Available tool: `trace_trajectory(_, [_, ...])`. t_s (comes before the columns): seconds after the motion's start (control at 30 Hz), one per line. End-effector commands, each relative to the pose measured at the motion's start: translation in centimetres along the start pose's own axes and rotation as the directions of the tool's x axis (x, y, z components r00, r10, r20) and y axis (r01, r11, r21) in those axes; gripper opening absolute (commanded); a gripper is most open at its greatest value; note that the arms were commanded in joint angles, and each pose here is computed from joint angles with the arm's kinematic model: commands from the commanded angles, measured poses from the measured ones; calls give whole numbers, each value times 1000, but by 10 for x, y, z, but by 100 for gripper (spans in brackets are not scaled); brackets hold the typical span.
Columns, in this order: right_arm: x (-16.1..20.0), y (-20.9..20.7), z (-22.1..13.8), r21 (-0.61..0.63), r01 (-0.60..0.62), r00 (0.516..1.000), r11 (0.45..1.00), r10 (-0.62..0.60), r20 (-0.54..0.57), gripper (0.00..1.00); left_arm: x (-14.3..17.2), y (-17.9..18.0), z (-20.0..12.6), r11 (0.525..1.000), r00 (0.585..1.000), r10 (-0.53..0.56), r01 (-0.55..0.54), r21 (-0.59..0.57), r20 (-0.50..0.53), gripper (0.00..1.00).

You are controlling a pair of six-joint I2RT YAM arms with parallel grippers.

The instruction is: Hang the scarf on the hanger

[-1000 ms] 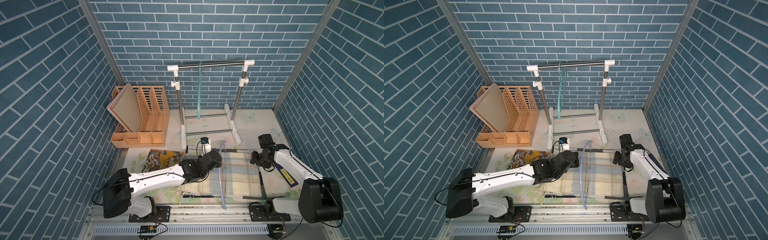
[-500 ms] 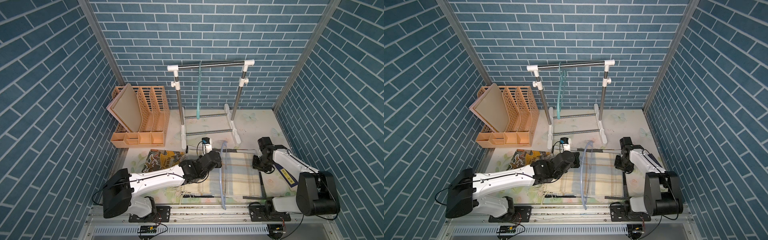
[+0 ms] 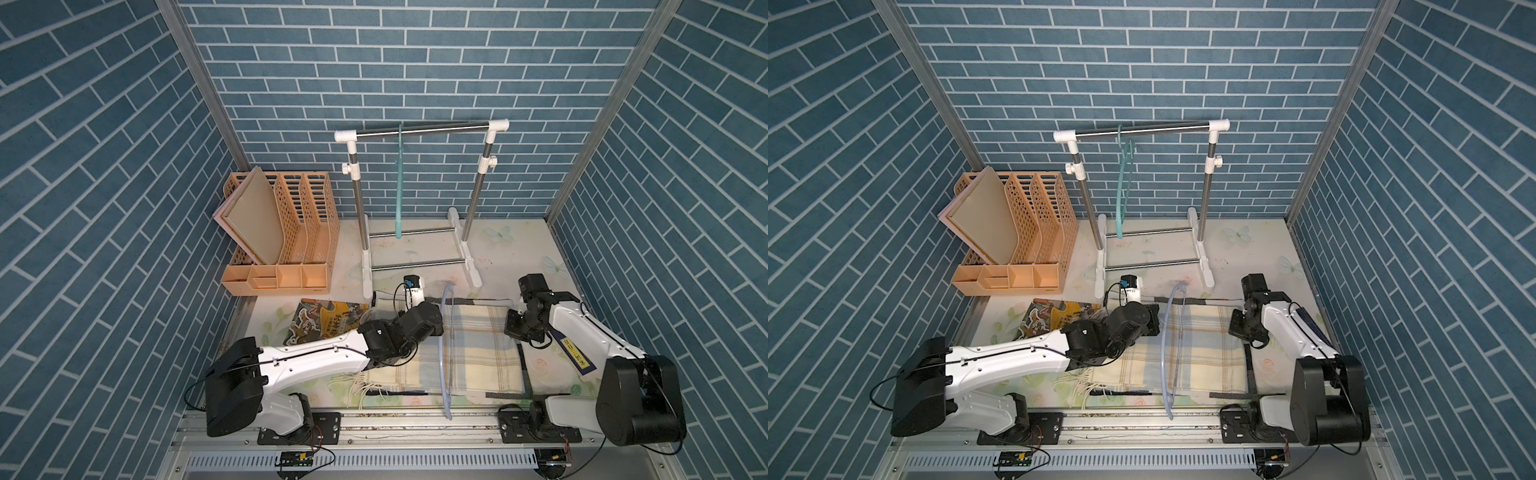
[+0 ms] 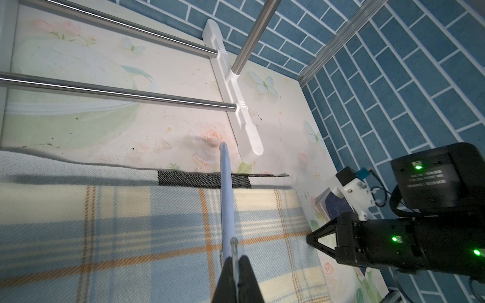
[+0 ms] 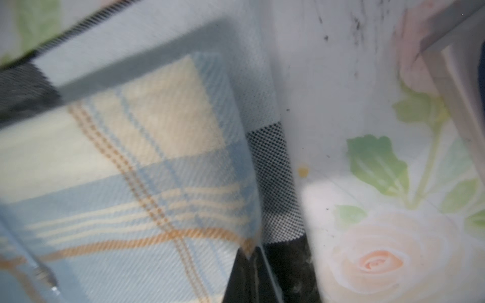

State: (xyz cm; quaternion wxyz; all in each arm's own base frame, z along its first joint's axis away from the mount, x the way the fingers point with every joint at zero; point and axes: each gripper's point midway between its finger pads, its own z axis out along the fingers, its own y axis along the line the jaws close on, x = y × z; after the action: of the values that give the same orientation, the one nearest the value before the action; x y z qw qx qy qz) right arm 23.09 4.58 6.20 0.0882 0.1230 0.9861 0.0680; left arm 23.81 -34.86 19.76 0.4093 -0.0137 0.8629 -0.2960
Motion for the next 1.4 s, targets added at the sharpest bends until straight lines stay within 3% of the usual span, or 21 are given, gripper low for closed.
trace_trajectory(0.0, [2,19,-26,-107,22,999,994,-18,40,0,4,7,-4,1000,1000,3,-3,-15,-7,0])
trace_trajectory(0.27, [6,76,-59,-371,63,994,926,-25,107,0,1,12,-5,999,1000,-23,23,-43,11,0])
trace_trajectory(0.53, [13,172,-74,-597,133,987,791,-50,154,0,-2,19,-9,997,998,-53,55,-59,32,0])
trace_trajectory(0.73, [18,216,-60,-660,150,984,736,-49,169,0,-9,19,-16,996,996,-72,74,-47,52,0])
trace_trajectory(1.03, [31,229,-28,-736,133,987,664,-23,158,0,-19,13,-26,996,994,-84,86,-19,72,0])
trace_trajectory(1.37, [55,270,-45,-804,234,972,546,-110,208,0,-19,9,-27,996,995,-86,86,2,59,0])
